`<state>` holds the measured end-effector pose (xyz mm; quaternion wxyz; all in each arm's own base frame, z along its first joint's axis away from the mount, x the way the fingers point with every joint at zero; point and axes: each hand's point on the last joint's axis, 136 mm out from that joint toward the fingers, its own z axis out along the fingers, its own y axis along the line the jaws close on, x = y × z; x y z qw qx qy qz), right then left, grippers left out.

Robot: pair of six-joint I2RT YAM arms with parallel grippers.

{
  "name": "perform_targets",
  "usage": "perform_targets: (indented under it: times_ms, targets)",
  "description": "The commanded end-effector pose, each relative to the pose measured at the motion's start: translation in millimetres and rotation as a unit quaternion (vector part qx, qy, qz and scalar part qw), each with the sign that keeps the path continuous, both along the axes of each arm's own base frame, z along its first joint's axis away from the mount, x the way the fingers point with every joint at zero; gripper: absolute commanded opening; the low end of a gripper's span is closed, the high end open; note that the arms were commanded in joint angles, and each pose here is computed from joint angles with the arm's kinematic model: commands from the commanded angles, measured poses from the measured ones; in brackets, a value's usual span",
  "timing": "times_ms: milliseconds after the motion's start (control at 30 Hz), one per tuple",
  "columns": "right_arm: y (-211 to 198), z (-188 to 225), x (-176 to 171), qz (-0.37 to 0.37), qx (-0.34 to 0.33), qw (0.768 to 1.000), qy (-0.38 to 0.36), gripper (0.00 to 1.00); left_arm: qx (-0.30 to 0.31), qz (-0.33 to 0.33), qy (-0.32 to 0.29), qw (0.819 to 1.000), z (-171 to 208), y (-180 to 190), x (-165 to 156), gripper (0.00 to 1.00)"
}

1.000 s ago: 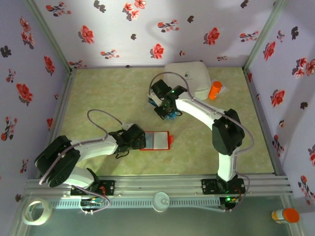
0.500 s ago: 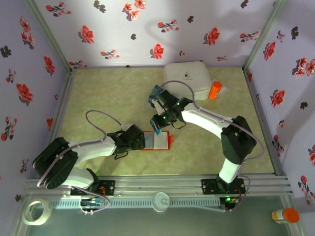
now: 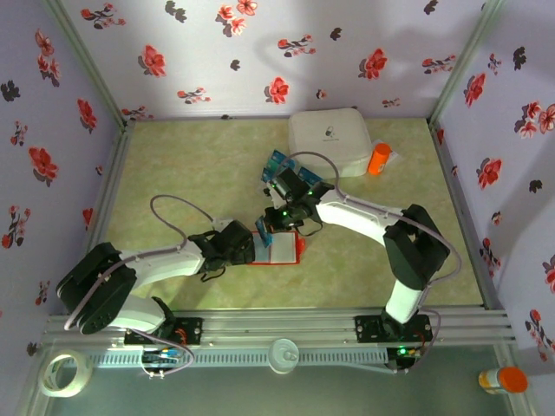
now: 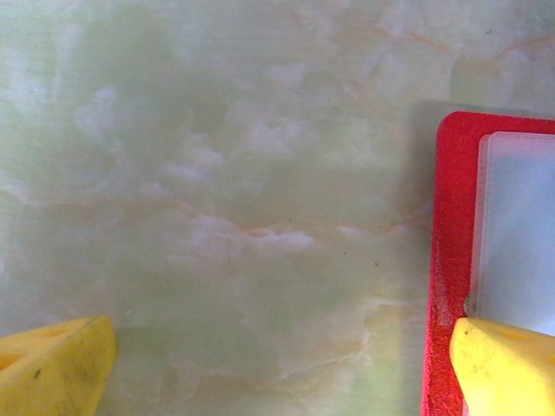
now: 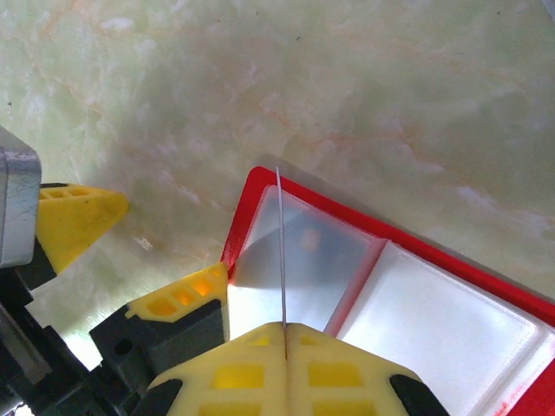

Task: Put the credit cards into the card holder

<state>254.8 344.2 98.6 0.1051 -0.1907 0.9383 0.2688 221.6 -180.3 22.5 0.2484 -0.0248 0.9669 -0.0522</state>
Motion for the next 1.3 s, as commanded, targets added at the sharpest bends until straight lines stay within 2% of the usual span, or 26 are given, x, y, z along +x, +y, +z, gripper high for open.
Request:
perform_targets:
  times_ms: [0, 200, 600, 1000, 1267]
  targets:
    - [1.6, -14.5, -3.3, -0.009, -0.008, 1.000, 0.019, 0.00, 0.021, 0.014, 0.009, 1.000, -4.5, 15.4, -8.5, 1.00]
    - [1.2, -34.3, -3.7, -0.012, -0.021, 0.999, 0.034, 0.00, 0.014, 0.011, 0.000, 1.000, 6.6, 12.6, -5.7, 1.00]
    - [-3.0, -46.2, -7.5, -0.017, -0.028, 0.999, 0.042, 0.00, -0.015, -0.007, -0.015, 1.000, 29.6, -7.4, 4.8, 1.00]
    - [-2.9, -46.0, -7.2, -0.022, -0.024, 0.999, 0.042, 0.00, -0.015, -0.027, -0.005, 1.000, 16.7, -24.3, 4.0, 1.00]
    - [-0.7, -34.5, -4.0, -0.025, -0.008, 0.999, 0.036, 0.00, 0.006, -0.021, 0.009, 1.000, -1.9, -17.1, -2.6, 1.00]
